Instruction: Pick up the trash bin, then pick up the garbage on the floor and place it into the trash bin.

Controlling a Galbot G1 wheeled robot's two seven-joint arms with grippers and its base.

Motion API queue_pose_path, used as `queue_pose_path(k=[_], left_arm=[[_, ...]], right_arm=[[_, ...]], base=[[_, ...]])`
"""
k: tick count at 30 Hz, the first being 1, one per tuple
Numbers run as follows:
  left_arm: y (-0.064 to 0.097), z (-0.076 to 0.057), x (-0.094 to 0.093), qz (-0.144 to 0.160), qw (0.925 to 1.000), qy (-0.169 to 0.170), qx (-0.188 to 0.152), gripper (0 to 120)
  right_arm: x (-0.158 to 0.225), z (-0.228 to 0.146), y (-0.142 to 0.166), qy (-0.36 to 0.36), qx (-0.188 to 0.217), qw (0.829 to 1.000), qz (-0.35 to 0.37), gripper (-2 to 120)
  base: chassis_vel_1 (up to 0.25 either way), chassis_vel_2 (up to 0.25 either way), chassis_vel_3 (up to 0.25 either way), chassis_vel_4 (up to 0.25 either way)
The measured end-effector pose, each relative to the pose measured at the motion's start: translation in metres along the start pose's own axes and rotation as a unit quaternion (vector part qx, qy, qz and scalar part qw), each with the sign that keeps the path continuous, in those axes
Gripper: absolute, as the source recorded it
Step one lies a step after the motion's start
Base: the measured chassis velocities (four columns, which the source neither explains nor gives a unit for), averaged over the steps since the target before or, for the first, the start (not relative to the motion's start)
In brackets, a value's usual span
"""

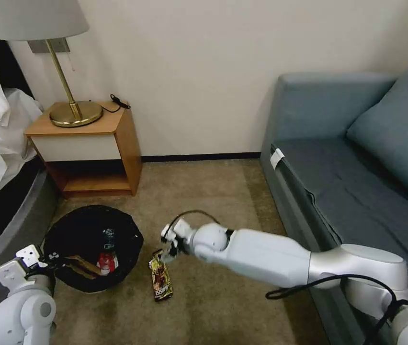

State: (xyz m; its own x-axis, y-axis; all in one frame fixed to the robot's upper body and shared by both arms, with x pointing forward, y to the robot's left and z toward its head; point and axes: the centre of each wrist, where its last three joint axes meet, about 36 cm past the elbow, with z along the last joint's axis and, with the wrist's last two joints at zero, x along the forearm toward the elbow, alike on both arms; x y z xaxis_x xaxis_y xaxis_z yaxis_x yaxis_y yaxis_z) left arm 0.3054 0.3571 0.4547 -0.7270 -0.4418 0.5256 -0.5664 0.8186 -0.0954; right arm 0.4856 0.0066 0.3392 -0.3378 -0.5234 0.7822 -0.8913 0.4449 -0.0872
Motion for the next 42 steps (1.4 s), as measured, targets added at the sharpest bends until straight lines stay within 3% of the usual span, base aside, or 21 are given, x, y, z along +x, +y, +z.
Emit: queue_pose_path(k=[10,26,42], left_arm=[[0.003,0.001,0.003,-0.002,1.0,-0.001,0.003,3],[0.007,0.003,-0.001,-0.009,0.9999,0.002,0.004,3],[0.008,0.003,0.001,-0.01,0.9999,0.0,0.004,3]], right_arm=[[-0.043,0.041,0.016,0.024,0.001,1.0,0.009,85],[-0.082,0.059,0.038,0.016,-0.003,1.0,0.024,80],[-0.093,0.07,0.052,0.011,0.011,1.0,0.021,69]], base=[[0.0,0.0,0.0,0.0],[0.0,0.0,0.0,0.0],[0.0,0.0,0.0,0.0]])
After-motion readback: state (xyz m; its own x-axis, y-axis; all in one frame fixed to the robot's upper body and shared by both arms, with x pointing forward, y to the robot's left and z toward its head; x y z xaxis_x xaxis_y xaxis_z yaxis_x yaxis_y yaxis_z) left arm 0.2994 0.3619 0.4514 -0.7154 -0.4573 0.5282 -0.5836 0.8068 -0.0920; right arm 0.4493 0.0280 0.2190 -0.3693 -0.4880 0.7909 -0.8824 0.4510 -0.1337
